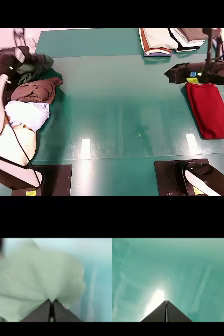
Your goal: Fold the shirts.
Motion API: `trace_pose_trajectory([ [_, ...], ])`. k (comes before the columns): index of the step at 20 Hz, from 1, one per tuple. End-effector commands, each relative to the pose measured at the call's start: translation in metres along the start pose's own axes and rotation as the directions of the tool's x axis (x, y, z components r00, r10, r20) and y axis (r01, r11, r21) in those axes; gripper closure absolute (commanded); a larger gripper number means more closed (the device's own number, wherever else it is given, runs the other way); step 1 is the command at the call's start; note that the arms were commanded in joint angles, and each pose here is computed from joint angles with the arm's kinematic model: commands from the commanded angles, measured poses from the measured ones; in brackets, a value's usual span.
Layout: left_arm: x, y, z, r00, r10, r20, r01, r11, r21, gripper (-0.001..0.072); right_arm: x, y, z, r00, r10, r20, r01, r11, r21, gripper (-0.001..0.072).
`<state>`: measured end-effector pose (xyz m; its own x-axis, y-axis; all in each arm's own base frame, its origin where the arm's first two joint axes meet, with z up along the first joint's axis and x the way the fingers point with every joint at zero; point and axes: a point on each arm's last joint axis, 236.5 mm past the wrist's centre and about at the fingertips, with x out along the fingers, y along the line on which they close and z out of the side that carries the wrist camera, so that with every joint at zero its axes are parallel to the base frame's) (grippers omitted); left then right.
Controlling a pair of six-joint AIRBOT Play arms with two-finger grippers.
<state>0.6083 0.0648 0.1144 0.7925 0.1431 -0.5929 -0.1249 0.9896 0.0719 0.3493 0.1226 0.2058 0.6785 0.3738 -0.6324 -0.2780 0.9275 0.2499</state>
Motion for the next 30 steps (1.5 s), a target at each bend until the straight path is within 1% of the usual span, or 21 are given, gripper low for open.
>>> trace_pose_trajectory([
  [1,-0.131,-0.011,0.116,0.96,-0.03,0.277,0.007,0.996,0.085,0.0677,-0.03,0.012,0.045,0.987,0.02,0.157,-0.017,1.0,-0.02,0.0693],
  [3,-0.237,-0.03,0.164,0.891,-0.082,0.447,0.023,0.99,0.136,0.0677,-0.054,0.02,0.074,0.972,0.025,0.235,-0.015,0.999,-0.046,0.0693],
  [5,-0.325,-0.059,0.179,0.821,-0.166,0.547,0.061,0.977,0.204,0.0677,-0.072,0.026,0.099,0.956,0.033,0.292,-0.012,0.997,-0.071,0.0693],
  [7,-0.38,-0.097,0.167,0.786,-0.288,0.547,0.147,0.947,0.286,0.0677,-0.085,0.032,0.119,0.943,0.041,0.33,-0.009,0.995,-0.097,0.0693],
  [8,-0.394,-0.123,0.152,0.782,-0.369,0.503,0.219,0.917,0.333,0.0678,-0.09,0.034,0.128,0.936,0.045,0.348,-0.009,0.994,-0.105,0.0693],
  [9,-0.399,-0.151,0.134,0.78,-0.449,0.437,0.299,0.879,0.371,0.0677,-0.096,0.037,0.137,0.929,0.05,0.368,-0.01,0.994,-0.111,0.0693],
  [10,-0.402,-0.185,0.11,0.772,-0.535,0.343,0.389,0.825,0.41,0.0677,-0.102,0.04,0.147,0.92,0.055,0.388,-0.01,0.993,-0.117,0.0693],
  [12,-0.4,-0.252,0.058,0.73,-0.668,0.146,0.546,0.698,0.464,0.0677,-0.117,0.043,0.165,0.9,0.058,0.432,-0.004,0.992,-0.126,0.0693],
  [15,-0.391,-0.343,-0.014,0.646,-0.76,-0.067,0.68,0.534,0.502,0.0676,-0.137,0.037,0.184,0.88,0.038,0.474,0.023,0.992,-0.122,0.0693],
  [16,-0.391,-0.375,-0.04,0.598,-0.79,-0.136,0.73,0.468,0.497,0.0672,-0.142,0.033,0.186,0.881,0.025,0.473,0.034,0.993,-0.117,0.0693],
  [17,-0.394,-0.404,-0.063,0.543,-0.818,-0.191,0.775,0.4,0.489,0.0441,-0.145,0.03,0.186,0.886,0.014,0.464,0.044,0.993,-0.114,0.0693],
  [18,-0.395,-0.43,-0.081,0.492,-0.839,-0.232,0.816,0.352,0.458,0.0129,-0.145,0.027,0.184,0.894,0.006,0.448,0.049,0.992,-0.113,0.0693],
  [19,-0.391,-0.445,-0.09,0.47,-0.848,-0.245,0.833,0.335,0.44,0.0098,-0.145,0.026,0.18,0.903,0.001,0.43,0.052,0.992,-0.113,0.0693],
  [20,-0.381,-0.452,-0.091,0.478,-0.846,-0.235,0.83,0.347,0.437,0.0098,-0.143,0.026,0.177,0.911,0.0,0.413,0.052,0.992,-0.113,0.0693],
  [21,-0.365,-0.448,-0.082,0.505,-0.837,-0.212,0.815,0.381,0.437,0.0097,-0.141,0.025,0.174,0.916,-0.002,0.401,0.051,0.992,-0.112,0.0693],
  [22,-0.345,-0.435,-0.068,0.544,-0.82,-0.179,0.796,0.437,0.419,0.0098,-0.139,0.025,0.172,0.919,-0.002,0.394,0.05,0.993,-0.111,0.0693],
  [24,-0.293,-0.39,-0.039,0.635,-0.76,-0.134,0.75,0.566,0.344,0.0098,-0.131,0.027,0.168,0.927,0.007,0.375,0.039,0.993,-0.115,0.0693],
  [26,-0.234,-0.338,-0.031,0.72,-0.678,-0.149,0.693,0.687,0.218,0.0098,-0.12,0.028,0.162,0.937,0.013,0.35,0.029,0.993,-0.114,0.0693],
  [28,-0.177,-0.295,-0.053,0.762,-0.604,-0.235,0.638,0.763,0.108,0.0097,-0.108,0.029,0.156,0.945,0.02,0.327,0.018,0.993,-0.114,0.0693],
  [30,-0.133,-0.269,-0.094,0.749,-0.564,-0.346,0.602,0.799,0.0,0.0097,-0.097,0.026,0.151,0.952,0.018,0.305,0.015,0.994,-0.105,0.0693],
])
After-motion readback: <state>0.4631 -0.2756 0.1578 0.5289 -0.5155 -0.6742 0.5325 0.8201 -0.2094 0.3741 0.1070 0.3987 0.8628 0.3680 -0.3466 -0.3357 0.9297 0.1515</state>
